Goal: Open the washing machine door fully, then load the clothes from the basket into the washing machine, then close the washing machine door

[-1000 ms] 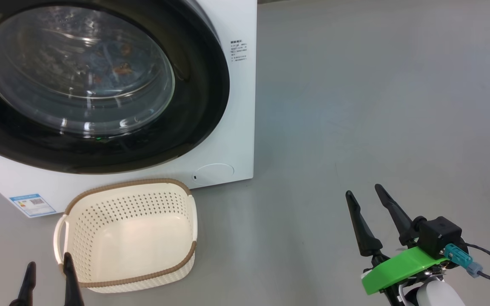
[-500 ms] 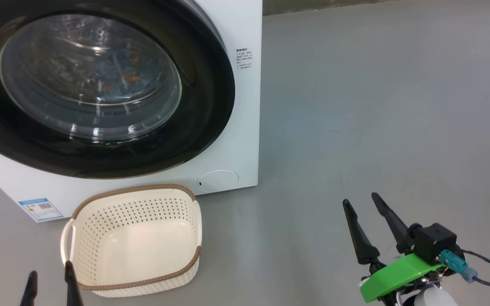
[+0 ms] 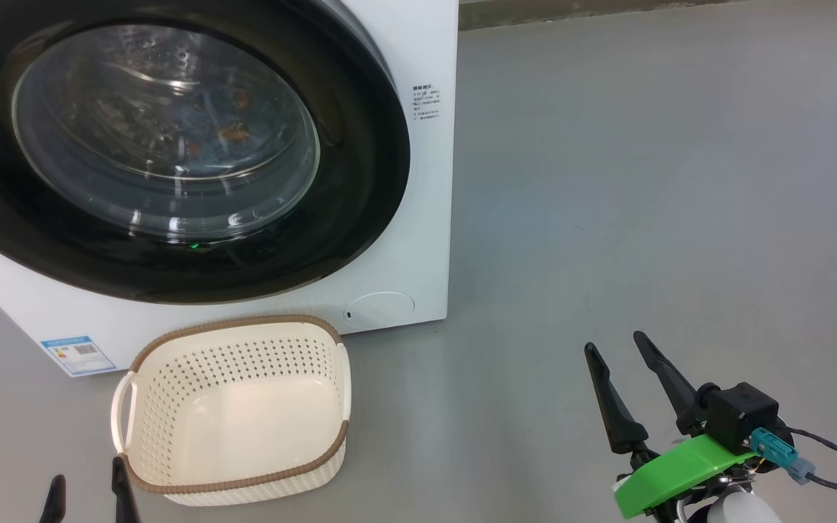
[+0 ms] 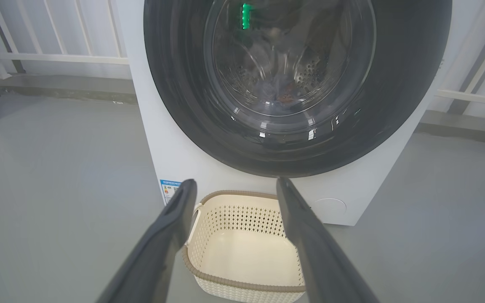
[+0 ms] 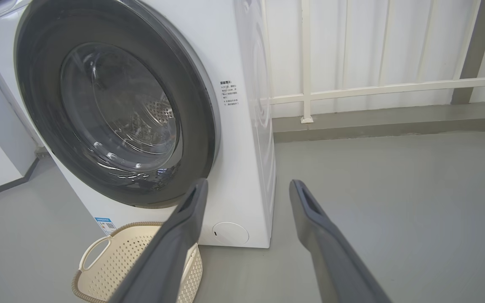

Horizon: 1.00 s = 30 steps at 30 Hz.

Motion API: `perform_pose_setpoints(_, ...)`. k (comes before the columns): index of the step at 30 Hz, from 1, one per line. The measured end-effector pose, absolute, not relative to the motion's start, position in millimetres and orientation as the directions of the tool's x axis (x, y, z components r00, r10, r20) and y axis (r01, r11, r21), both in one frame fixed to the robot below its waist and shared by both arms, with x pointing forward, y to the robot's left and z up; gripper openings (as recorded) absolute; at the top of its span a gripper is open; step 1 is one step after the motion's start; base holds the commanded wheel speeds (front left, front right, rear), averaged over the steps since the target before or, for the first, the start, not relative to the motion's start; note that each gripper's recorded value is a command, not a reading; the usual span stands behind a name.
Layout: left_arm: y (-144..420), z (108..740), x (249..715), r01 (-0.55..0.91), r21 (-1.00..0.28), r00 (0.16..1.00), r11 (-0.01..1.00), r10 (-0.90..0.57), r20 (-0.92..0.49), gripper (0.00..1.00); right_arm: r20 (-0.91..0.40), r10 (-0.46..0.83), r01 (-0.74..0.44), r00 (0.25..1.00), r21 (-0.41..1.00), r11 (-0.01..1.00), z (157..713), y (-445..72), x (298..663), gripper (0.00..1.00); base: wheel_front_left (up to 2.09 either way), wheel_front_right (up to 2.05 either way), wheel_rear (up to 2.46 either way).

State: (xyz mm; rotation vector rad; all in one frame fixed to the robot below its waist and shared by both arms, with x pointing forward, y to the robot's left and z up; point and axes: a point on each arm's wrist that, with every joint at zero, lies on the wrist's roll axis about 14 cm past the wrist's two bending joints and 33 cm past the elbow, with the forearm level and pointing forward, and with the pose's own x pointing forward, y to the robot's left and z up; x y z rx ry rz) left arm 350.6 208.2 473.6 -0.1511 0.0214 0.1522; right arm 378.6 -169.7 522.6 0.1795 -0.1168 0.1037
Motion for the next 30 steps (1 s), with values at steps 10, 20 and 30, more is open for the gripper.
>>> perform_pose_setpoints(10, 211.6, 470.2, 348.4, -0.175, -0.149, 0.984, 0.973, 0.17, -0.045, 1.0, 0.117, 0.102, -0.121, 0.988, 0.166, 0.979, 520.1, -168.1, 380.6, 1.0, 0.0, 0.0, 0.0)
perform_pose_setpoints(20, 214.5, 467.7, 346.6, -0.189, -0.153, 0.982, 0.97, 0.182, -0.054, 1.0, 0.114, 0.11, -0.128, 0.987, 0.166, 0.978, 519.1, -165.4, 382.0, 1.0, 0.0, 0.0, 0.0)
perform_pose_setpoints(30, 217.6, 465.8, 345.7, -0.203, -0.157, 0.979, 0.967, 0.195, -0.061, 1.0, 0.108, 0.115, -0.132, 0.987, 0.168, 0.977, 517.0, -163.5, 383.4, 1.0, 0.0, 0.0, 0.0)
